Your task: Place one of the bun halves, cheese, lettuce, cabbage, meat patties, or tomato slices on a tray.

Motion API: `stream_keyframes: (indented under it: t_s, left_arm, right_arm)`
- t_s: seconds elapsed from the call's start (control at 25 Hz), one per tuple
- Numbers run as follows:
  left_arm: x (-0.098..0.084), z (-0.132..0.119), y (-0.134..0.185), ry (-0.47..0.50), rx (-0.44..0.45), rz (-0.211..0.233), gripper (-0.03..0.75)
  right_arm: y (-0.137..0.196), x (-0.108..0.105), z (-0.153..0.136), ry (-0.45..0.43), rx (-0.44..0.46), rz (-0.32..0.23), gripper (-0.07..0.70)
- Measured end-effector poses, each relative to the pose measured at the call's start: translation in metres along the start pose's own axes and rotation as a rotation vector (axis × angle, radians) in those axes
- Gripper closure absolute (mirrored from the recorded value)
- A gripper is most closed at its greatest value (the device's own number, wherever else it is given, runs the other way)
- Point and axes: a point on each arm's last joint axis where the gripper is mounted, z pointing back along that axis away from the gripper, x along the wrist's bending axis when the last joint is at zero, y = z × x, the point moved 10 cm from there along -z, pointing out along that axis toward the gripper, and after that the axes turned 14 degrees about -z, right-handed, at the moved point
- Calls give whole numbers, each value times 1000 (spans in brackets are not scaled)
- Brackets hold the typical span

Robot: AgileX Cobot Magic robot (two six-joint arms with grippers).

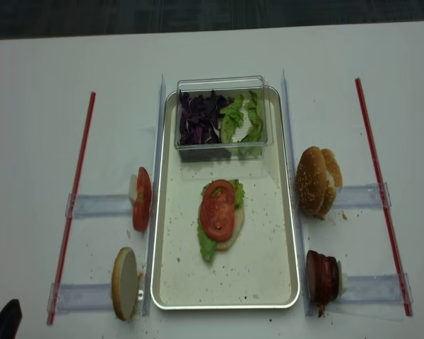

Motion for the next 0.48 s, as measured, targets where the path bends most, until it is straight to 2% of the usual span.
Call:
stream_keyframes:
  t_s: [0.48]
  left_arm:
    - [0,0,0,0,0,0,296]
  right_arm:
    - [0,0,0,0,0,0,61]
